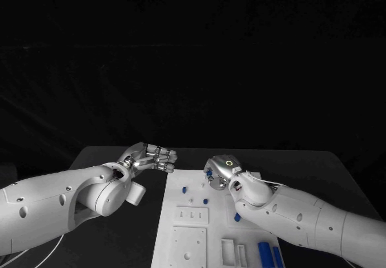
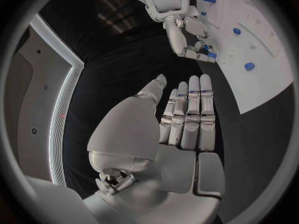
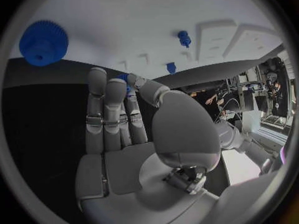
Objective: Assemble the parts on the task board
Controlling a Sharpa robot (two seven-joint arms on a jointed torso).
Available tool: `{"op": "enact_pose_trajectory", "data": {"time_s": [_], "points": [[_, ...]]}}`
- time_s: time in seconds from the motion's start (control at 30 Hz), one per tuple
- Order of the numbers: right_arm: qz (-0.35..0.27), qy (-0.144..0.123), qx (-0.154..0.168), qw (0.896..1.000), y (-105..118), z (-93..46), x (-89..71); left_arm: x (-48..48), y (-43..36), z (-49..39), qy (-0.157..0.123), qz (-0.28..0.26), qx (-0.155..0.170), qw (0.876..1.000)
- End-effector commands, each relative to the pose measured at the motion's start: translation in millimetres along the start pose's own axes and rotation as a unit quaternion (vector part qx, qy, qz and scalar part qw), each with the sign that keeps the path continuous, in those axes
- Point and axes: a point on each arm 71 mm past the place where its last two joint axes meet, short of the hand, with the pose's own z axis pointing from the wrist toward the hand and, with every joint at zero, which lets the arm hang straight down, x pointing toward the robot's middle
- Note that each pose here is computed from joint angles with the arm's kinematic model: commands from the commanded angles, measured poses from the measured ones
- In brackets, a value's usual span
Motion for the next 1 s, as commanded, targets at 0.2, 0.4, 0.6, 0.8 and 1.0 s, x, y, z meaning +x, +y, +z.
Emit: {"op": "enact_pose_trajectory", "data": {"time_s": [0.2, 0.4, 0.6, 0.8, 1.0], "points": [[-0.006, -0.012, 0.001, 1.0, 5.6, 8.2, -3.0, 3.4, -2.4, 1.9, 0.007, 0.001, 0.004, 1.0], [-0.007, -0.005, 0.0, 1.0, 8.7, 11.3, -1.0, 4.4, -2.7, 2.8, 0.007, 0.001, 0.005, 1.0], [-0.008, 0.005, -0.002, 1.0, 10.4, 13.0, 2.1, 5.6, -3.0, 3.7, 0.008, 0.001, 0.006, 1.0], [-0.011, 0.015, -0.001, 1.0, 10.1, 13.6, 5.2, 6.1, -3.2, 4.0, 0.008, 0.001, 0.006, 1.0], [-0.012, 0.023, 0.0, 1.0, 9.6, 13.4, 8.9, 6.6, -3.3, 4.5, 0.009, 0.001, 0.006, 1.0]]}}
